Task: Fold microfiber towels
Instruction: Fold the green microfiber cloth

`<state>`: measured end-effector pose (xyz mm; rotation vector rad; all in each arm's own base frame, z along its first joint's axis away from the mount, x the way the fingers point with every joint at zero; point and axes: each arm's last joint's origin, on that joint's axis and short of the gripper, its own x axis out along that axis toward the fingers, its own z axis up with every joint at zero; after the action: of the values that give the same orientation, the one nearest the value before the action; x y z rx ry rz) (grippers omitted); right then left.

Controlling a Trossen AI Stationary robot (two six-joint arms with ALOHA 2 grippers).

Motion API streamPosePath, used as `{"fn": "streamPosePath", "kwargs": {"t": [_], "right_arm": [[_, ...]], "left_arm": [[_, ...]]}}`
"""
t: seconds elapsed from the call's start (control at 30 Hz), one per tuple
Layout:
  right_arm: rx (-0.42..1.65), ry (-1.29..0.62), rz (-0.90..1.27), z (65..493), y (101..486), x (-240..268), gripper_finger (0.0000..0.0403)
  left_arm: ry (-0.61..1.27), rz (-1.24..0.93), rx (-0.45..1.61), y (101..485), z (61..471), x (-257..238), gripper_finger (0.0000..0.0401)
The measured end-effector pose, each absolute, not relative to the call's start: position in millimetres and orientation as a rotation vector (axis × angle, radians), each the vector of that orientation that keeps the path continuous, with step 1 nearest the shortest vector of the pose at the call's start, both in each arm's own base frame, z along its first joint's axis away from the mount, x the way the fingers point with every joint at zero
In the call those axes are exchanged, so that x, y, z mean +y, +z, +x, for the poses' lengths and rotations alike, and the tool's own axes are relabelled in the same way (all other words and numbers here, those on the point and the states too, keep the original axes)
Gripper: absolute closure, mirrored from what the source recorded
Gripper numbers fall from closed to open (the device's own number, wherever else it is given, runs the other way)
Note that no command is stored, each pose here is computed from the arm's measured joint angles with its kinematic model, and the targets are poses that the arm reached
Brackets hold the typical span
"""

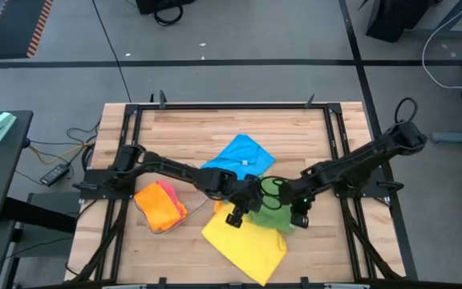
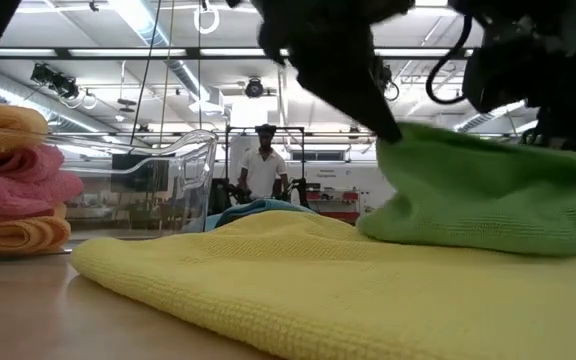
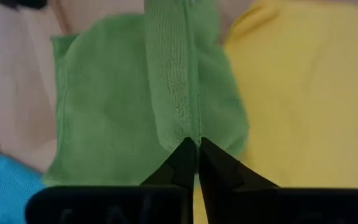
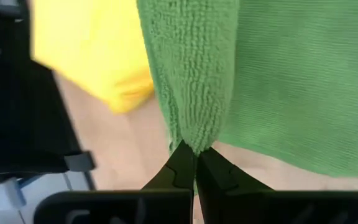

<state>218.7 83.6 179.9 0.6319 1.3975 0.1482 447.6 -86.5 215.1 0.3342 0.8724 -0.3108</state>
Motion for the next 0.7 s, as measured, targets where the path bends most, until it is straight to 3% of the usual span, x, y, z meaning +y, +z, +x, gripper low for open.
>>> {"fn": "streamPosePath", "kwargs": {"t": [0.7], "right_arm": [[1.476, -0.111, 0.546, 212.0, 167.3, 33.8, 0.0395]], "left_arm": [[-0.077, 0.360, 0.910, 168.2, 473.8, -31.8, 0.0380]]}}
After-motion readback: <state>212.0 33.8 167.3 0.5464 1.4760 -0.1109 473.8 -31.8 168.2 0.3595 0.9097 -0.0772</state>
